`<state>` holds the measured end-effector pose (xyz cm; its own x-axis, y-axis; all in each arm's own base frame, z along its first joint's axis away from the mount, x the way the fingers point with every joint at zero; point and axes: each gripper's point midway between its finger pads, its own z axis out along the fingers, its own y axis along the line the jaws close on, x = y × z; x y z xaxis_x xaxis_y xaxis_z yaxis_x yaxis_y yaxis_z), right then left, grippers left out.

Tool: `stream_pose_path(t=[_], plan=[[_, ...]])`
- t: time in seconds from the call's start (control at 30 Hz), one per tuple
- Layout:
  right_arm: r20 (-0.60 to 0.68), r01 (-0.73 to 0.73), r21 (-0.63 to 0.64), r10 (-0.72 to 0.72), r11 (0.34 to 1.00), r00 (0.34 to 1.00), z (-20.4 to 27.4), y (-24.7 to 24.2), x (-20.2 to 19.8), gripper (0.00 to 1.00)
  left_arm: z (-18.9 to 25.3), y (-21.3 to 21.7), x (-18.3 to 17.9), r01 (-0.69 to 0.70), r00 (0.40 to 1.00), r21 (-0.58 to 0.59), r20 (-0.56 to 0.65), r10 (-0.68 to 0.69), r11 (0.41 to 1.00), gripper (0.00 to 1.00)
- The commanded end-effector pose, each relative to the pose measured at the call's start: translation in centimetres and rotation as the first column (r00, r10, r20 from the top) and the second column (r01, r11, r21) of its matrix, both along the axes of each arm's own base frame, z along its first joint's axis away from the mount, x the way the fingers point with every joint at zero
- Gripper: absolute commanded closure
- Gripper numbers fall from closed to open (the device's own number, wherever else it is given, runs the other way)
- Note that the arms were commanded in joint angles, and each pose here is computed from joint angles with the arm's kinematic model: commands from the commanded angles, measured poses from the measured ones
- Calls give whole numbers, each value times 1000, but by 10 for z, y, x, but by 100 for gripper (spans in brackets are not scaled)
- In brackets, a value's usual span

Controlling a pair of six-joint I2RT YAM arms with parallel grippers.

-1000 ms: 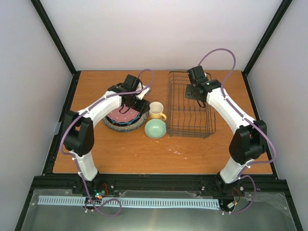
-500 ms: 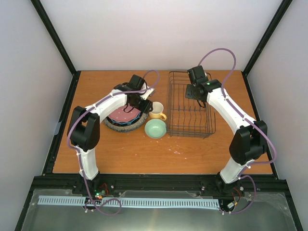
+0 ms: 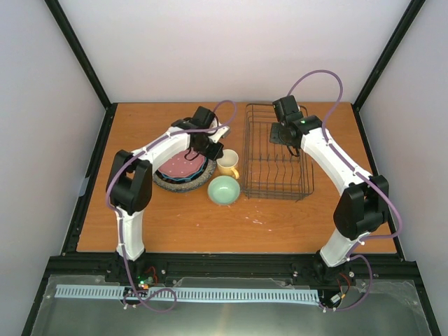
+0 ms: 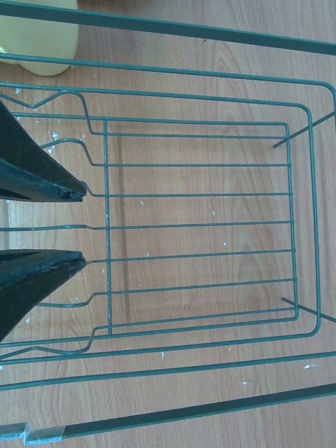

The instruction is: Load the mixed dishes into the dish rack

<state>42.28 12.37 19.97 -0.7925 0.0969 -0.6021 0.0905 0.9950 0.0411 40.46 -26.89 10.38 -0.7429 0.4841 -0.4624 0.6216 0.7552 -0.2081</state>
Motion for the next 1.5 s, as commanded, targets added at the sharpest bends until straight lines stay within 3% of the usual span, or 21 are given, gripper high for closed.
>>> stream_pose_path(t=[0.0,0.07,0.3,0.57,0.73,0.83,0.93,1.0,1.1,1.23,1.47], plan=[[34,-3,8,2,1000,999,15,-2,-1,78,-5,-11,-5,36,998,-12,-42,-36,999,91],[36,-3,8,3,1000,999,16,-2,0,78,-9,-11,-6,37,998,-11,-53,-38,999,99],[31,-4,6,4,1000,1000,14,-2,-1,79,-2,-9,-3,20,999,-2,-26,-20,1000,99],[66,-34,53,31,998,997,24,7,1,80,63,15,27,-145,965,14,224,138,989,99],[138,-80,146,60,986,989,50,21,4,79,166,33,38,-221,829,-138,495,261,965,99],[194,-122,211,81,970,978,72,31,4,78,234,40,34,-195,716,-245,626,309,950,99],[231,-199,354,121,914,965,88,46,5,75,298,46,19,-120,606,-333,721,335,935,100],[279,-287,513,159,809,947,102,62,6,73,333,49,2,-51,532,-395,766,359,917,99],[309,-405,745,264,529,914,103,97,-11,69,368,56,-31,81,407,-468,822,399,880,99],[333,-403,896,317,188,888,112,128,-30,64,378,70,-74,229,272,-537,836,476,812,99],[468,-410,877,255,-251,846,159,129,-55,62,367,77,-100,320,229,-587,809,541,743,99]])
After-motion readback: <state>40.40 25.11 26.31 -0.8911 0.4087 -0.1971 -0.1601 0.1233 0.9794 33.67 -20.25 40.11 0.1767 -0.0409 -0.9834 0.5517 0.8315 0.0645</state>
